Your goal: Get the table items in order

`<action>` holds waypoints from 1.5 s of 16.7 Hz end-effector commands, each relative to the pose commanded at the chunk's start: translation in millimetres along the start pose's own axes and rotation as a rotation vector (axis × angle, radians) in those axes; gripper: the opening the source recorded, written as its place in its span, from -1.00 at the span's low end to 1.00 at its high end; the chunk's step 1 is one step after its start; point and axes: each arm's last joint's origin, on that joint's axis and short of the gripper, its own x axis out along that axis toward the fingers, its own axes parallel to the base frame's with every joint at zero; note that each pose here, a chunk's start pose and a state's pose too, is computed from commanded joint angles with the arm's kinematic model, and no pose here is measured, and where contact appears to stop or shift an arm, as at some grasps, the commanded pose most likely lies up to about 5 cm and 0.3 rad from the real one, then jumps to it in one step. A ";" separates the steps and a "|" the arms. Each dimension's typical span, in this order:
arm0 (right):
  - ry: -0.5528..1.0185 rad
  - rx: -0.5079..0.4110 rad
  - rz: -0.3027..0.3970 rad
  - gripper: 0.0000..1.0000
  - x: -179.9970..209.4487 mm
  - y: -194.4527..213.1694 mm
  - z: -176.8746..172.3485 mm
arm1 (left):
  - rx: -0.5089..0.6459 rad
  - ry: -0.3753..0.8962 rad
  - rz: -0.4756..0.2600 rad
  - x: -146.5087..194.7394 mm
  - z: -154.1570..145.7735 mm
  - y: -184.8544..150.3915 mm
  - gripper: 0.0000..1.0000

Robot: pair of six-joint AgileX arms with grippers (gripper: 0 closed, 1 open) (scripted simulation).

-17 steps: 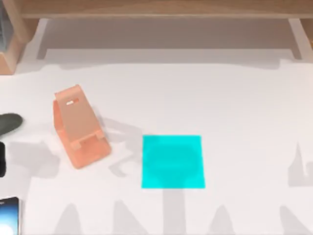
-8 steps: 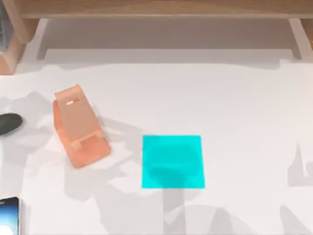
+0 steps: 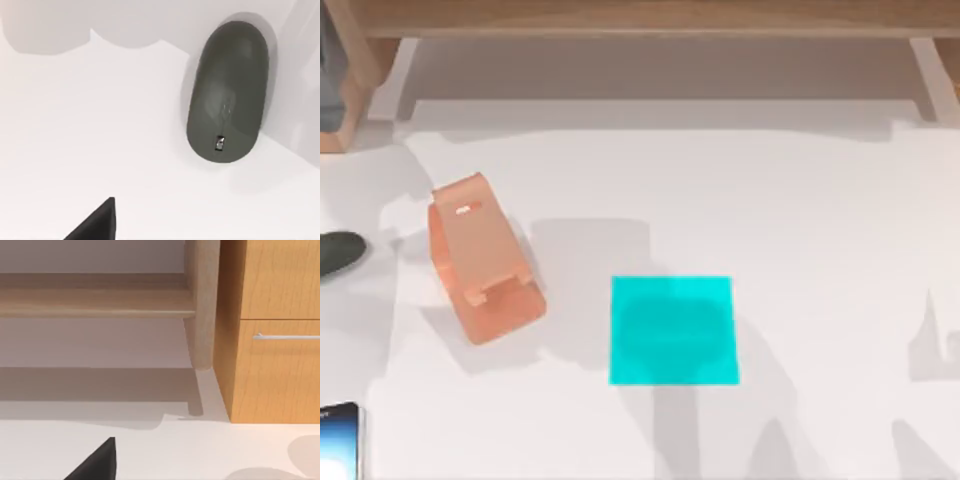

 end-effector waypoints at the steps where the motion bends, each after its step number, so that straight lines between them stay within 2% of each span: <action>1: 0.000 0.000 0.000 1.00 0.0 0.0 0.0 | 0.031 0.020 -0.042 10.5 4.2 8.2 1.00; 4: 0.000 0.000 0.000 1.00 0.0 0.0 0.0 | 0.098 0.058 -0.137 35.7 12.8 24.3 1.00; 6: 0.000 0.000 0.000 1.00 0.0 0.0 0.0 | 0.118 0.068 -0.167 43.9 15.3 28.7 1.00; 13: 0.000 0.000 0.000 1.00 0.0 0.0 0.0 | 0.120 0.070 -0.171 49.5 16.3 27.9 1.00; 25: 0.000 0.000 0.000 1.00 0.0 0.0 0.0 | 0.121 0.069 -0.171 133.5 8.5 14.3 1.00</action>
